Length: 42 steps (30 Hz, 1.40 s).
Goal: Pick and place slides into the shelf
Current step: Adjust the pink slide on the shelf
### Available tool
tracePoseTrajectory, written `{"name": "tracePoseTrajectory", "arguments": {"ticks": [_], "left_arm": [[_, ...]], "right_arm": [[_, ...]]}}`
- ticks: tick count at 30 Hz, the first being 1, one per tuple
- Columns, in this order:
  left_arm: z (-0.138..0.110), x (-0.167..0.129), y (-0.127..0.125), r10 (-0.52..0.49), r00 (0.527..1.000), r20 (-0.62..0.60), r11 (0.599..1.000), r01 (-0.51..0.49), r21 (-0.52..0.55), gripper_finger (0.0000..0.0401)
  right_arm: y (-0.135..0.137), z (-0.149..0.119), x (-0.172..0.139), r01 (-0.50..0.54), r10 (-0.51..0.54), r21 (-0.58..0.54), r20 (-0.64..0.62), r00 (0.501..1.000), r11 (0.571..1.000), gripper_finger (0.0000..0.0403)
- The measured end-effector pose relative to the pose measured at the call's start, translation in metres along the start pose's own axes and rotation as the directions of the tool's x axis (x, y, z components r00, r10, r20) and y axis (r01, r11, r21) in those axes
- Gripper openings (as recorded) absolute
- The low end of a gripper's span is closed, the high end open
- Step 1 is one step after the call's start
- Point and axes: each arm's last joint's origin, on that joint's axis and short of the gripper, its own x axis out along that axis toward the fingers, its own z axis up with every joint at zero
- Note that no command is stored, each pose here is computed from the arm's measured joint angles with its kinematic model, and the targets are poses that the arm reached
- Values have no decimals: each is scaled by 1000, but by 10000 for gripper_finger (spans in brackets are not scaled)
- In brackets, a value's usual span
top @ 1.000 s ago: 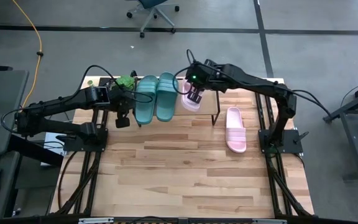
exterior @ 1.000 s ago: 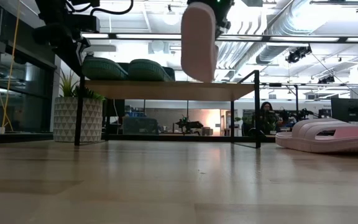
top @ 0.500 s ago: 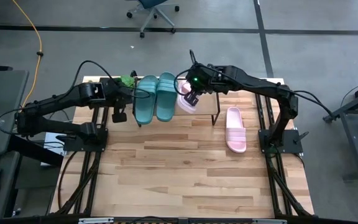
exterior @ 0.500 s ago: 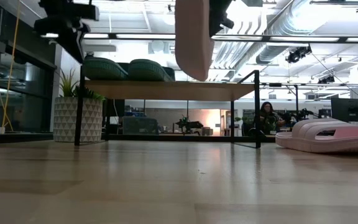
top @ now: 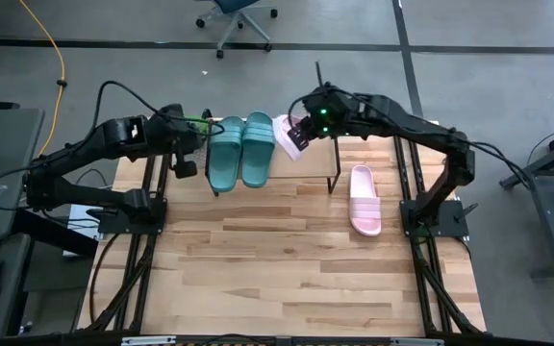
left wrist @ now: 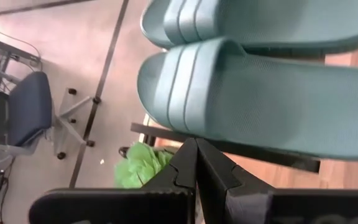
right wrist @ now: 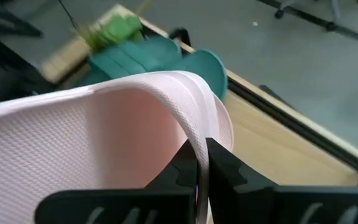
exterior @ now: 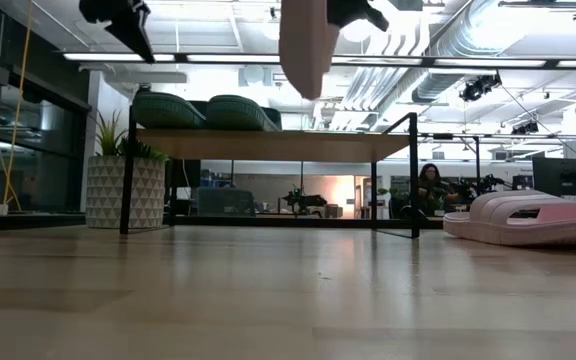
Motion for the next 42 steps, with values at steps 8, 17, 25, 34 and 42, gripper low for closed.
{"name": "tracePoseTrajectory", "arguments": {"ticks": [8, 17, 25, 34, 42], "left_arm": [[6, -3, 3, 19, 998, 62, 1000, -18, -25, 0], [11, -3, 5, 11, 993, 121, 1000, -10, -11, 0], [14, -4, 4, -36, 985, 167, 999, 37, -5, 0], [15, -4, 3, -67, 982, 179, 998, 69, 1, 0], [14, -4, 2, -87, 981, 173, 996, 83, 30, 0]], "right_arm": [[-3, 9, -36, -153, 134, 288, 85, 987, 945, 0], [0, 17, -58, -352, 334, 558, 140, 932, 751, 0], [-11, 24, -55, -297, 386, 838, 114, 915, 458, 0], [-38, 22, -47, -28, 366, 987, -31, 930, 155, 0], [-55, 11, -45, 214, 388, 976, -214, 897, 44, 0]]}}
